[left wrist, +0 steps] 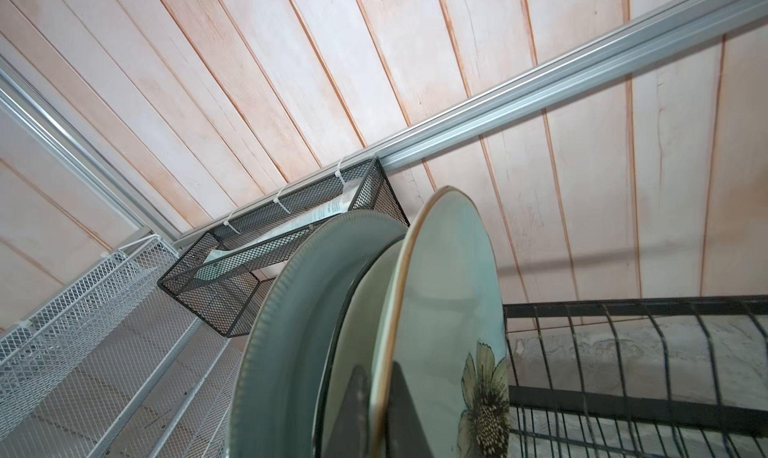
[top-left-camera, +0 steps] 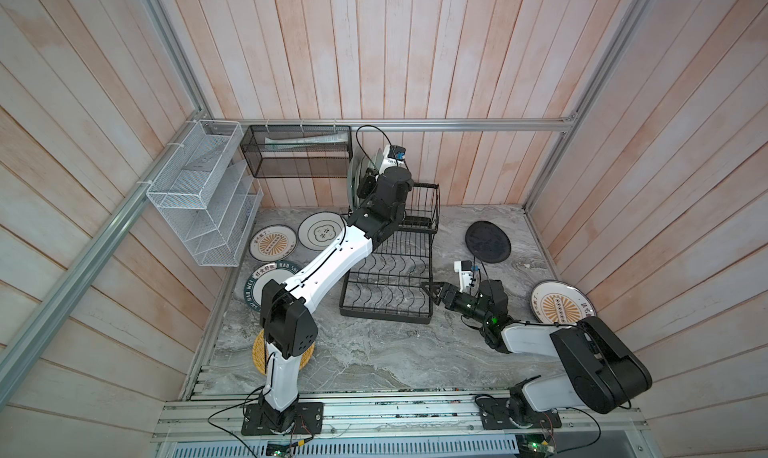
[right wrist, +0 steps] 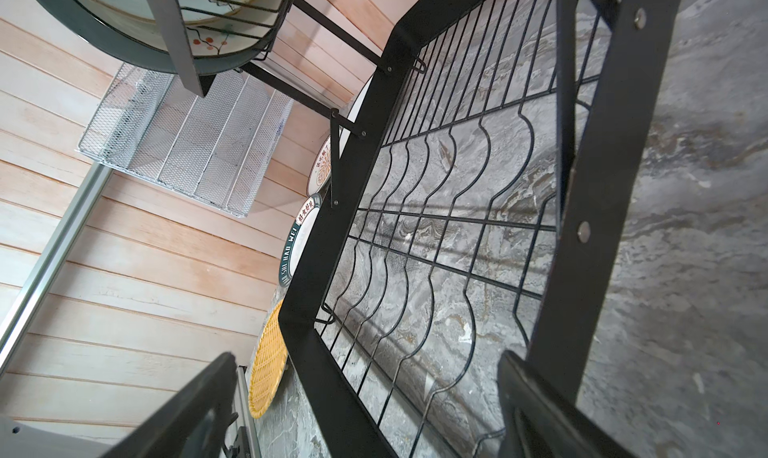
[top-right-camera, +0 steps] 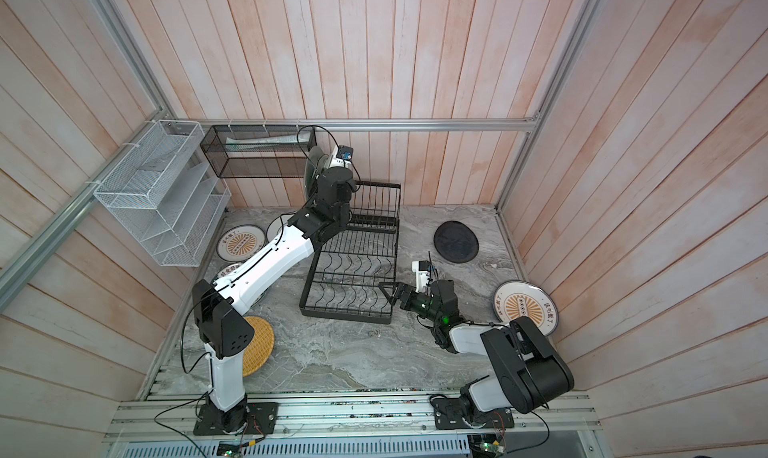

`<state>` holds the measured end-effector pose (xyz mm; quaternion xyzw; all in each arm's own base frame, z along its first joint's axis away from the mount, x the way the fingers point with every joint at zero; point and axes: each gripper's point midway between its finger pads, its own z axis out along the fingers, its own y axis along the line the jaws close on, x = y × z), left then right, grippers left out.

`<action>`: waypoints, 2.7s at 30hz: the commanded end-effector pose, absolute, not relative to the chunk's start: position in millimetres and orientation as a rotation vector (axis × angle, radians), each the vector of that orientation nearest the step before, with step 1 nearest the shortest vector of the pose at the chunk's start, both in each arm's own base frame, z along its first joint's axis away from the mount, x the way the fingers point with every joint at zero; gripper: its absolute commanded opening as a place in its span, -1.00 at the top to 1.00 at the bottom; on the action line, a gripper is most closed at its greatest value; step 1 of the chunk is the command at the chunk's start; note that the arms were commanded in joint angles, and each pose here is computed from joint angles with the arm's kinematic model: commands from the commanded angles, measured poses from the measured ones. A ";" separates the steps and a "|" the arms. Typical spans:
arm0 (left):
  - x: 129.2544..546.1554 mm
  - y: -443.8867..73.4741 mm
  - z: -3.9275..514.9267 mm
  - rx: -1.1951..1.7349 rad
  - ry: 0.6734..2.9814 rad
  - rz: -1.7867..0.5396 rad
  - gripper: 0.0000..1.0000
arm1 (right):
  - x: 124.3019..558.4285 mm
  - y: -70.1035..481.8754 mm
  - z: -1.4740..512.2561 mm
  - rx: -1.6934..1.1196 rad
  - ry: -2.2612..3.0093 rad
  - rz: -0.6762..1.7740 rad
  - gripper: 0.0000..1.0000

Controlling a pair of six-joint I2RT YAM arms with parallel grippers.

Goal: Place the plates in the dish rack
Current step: 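Lower the green plate into the slots beside the cream plate with the left gripper, then release the green plate with the left gripper while the right reaches the dark plate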

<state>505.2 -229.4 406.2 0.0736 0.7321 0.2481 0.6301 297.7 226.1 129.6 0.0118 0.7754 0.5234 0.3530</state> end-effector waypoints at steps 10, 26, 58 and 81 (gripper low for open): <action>493.7 -242.2 431.7 0.131 1.680 0.474 1.00 | 298.1 232.9 135.3 0.006 1.987 1.391 -0.95; 497.2 -256.6 403.8 0.153 1.731 0.482 1.00 | 298.4 234.7 130.7 0.014 2.005 1.406 -0.95; 476.7 -239.2 429.9 0.081 1.719 0.391 0.19 | 288.6 237.5 161.4 -0.095 1.889 1.433 -0.96; 349.1 -209.2 475.3 0.184 1.777 -0.236 -0.43 | 274.0 212.0 231.0 -0.185 1.701 1.226 -0.96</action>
